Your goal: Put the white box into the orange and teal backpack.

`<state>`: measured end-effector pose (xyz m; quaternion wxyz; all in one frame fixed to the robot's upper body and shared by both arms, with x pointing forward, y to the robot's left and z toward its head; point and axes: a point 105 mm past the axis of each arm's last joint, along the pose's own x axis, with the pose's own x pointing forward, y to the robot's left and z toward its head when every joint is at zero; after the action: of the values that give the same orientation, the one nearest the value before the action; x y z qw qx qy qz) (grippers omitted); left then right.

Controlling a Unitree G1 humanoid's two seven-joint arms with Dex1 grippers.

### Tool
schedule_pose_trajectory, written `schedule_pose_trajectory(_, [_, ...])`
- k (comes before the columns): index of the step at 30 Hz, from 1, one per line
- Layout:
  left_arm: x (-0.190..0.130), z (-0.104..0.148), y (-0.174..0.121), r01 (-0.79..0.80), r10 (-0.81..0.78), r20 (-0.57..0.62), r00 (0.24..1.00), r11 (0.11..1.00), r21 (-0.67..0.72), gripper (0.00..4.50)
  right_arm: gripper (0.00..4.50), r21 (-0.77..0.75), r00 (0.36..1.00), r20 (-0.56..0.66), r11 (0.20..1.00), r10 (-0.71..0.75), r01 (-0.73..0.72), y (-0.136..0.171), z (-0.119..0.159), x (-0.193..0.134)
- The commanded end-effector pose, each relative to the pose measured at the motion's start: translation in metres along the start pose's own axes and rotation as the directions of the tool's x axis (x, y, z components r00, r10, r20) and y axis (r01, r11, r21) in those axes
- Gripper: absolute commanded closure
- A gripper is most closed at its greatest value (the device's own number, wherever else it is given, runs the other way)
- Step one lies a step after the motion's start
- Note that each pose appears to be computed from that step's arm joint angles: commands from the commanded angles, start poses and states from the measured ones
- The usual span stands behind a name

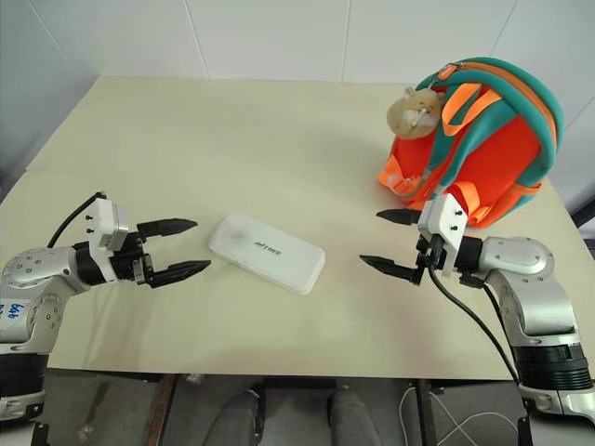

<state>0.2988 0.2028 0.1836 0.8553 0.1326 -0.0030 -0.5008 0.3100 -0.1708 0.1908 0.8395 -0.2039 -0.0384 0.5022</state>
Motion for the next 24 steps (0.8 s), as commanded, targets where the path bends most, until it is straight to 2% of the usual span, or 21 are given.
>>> schedule_pose_trajectory(1, [0.000, 0.011, 0.004, -0.006, 0.005, 0.017, 1.000, 0.998, 0.064, 0.00, 0.01, -0.034, 1.000, 0.027, 0.999, -0.004, 0.005, -0.003, 0.013, 0.004])
schedule_pose_trajectory(7, [0.000, 0.011, 0.017, -0.042, 0.041, 0.012, 0.999, 0.995, 0.094, 0.00, 0.01, -0.009, 0.998, -0.033, 0.999, 0.050, -0.051, 0.006, -0.004, 0.015])
schedule_pose_trajectory(8, [-0.002, 0.010, 0.024, -0.062, 0.061, 0.008, 0.998, 0.994, 0.095, 0.19, 0.19, 0.000, 0.997, -0.043, 0.998, 0.062, -0.062, 0.010, -0.009, 0.018])
schedule_pose_trajectory(10, [-0.006, 0.008, 0.037, -0.104, 0.105, 0.001, 0.995, 0.988, 0.115, 0.62, 0.64, 0.022, 0.995, -0.051, 0.996, 0.086, -0.085, 0.019, -0.017, 0.025])
schedule_pose_trajectory(16, [-0.010, -0.003, 0.065, -0.185, 0.193, -0.041, 0.980, 0.970, 0.157, 2.47, 2.64, 0.065, 0.987, -0.084, 0.989, 0.137, -0.132, 0.046, -0.043, 0.038])
schedule_pose_trajectory(20, [-0.006, -0.022, 0.088, -0.277, 0.297, -0.112, 0.948, 0.946, 0.167, 3.80, 4.11, 0.114, 0.985, -0.088, 0.984, 0.147, -0.136, 0.064, -0.062, 0.051])
schedule_pose_trajectory(21, [-0.003, -0.026, 0.089, -0.272, 0.293, -0.122, 0.948, 0.948, 0.164, 3.81, 4.47, 0.108, 0.987, -0.083, 0.986, 0.139, -0.130, 0.065, -0.062, 0.054])
schedule_pose_trajectory(24, [0.002, -0.034, 0.091, -0.269, 0.290, -0.141, 0.946, 0.951, 0.151, 3.81, 4.47, 0.103, 0.990, -0.070, 0.988, 0.125, -0.118, 0.066, -0.060, 0.061])
